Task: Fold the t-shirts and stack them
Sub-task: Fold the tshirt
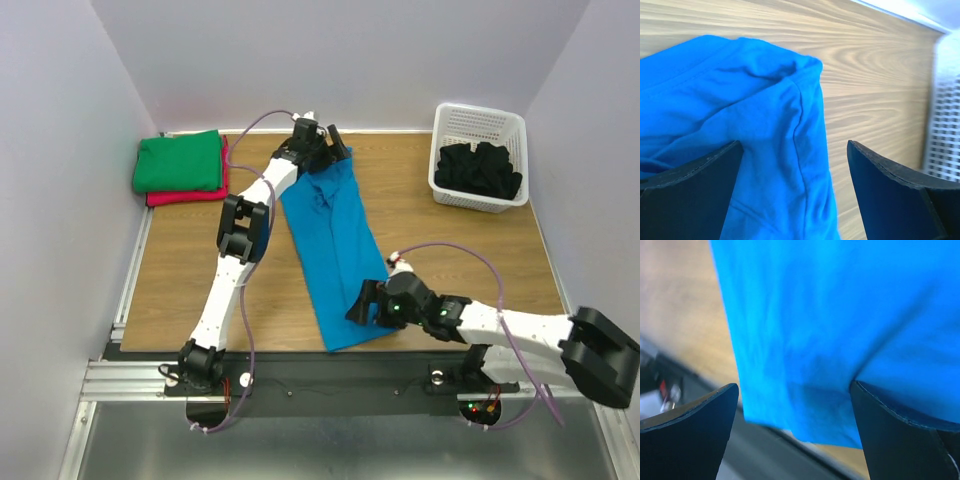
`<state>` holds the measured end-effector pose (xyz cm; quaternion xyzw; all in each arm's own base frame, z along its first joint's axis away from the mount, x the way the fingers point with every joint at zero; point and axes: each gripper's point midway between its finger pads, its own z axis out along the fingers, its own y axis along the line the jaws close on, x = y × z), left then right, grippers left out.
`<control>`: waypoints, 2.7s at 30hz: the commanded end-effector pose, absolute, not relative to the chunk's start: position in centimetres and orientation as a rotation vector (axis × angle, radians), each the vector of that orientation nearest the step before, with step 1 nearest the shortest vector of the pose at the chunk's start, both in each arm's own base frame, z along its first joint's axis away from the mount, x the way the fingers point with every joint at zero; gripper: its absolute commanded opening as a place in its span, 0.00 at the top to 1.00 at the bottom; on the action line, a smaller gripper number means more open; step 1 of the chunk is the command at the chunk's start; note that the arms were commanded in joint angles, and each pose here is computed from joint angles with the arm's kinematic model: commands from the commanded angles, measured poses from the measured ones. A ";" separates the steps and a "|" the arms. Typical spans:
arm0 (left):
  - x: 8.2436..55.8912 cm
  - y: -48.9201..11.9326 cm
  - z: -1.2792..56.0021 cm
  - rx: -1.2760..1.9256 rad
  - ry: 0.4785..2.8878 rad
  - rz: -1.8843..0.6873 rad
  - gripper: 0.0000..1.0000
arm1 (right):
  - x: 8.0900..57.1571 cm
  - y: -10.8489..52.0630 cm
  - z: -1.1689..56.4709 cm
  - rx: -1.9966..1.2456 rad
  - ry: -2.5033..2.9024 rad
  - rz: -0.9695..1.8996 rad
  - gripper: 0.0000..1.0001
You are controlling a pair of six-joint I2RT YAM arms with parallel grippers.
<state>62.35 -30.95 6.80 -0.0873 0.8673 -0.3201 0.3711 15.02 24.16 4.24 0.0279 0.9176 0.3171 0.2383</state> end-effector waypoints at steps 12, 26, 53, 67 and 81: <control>63.2 -33.6 5.2 -0.439 2.173 -0.872 0.01 | 10.2 31.1 3.1 -0.035 2.641 0.924 0.00; 55.8 -32.8 35.8 -0.118 1.786 -0.985 0.01 | 11.8 32.3 10.6 -0.130 2.456 1.022 0.00; 11.1 -18.8 5.3 -0.394 2.697 -0.893 0.04 | 8.6 24.4 4.6 0.003 2.711 0.715 0.07; 9.3 -18.2 1.7 -0.296 2.865 -0.766 0.32 | 9.9 23.9 3.8 0.075 2.684 0.627 0.27; 7.4 -18.4 0.3 -0.226 2.965 -0.714 1.00 | 10.5 23.6 3.7 0.097 2.656 0.598 0.64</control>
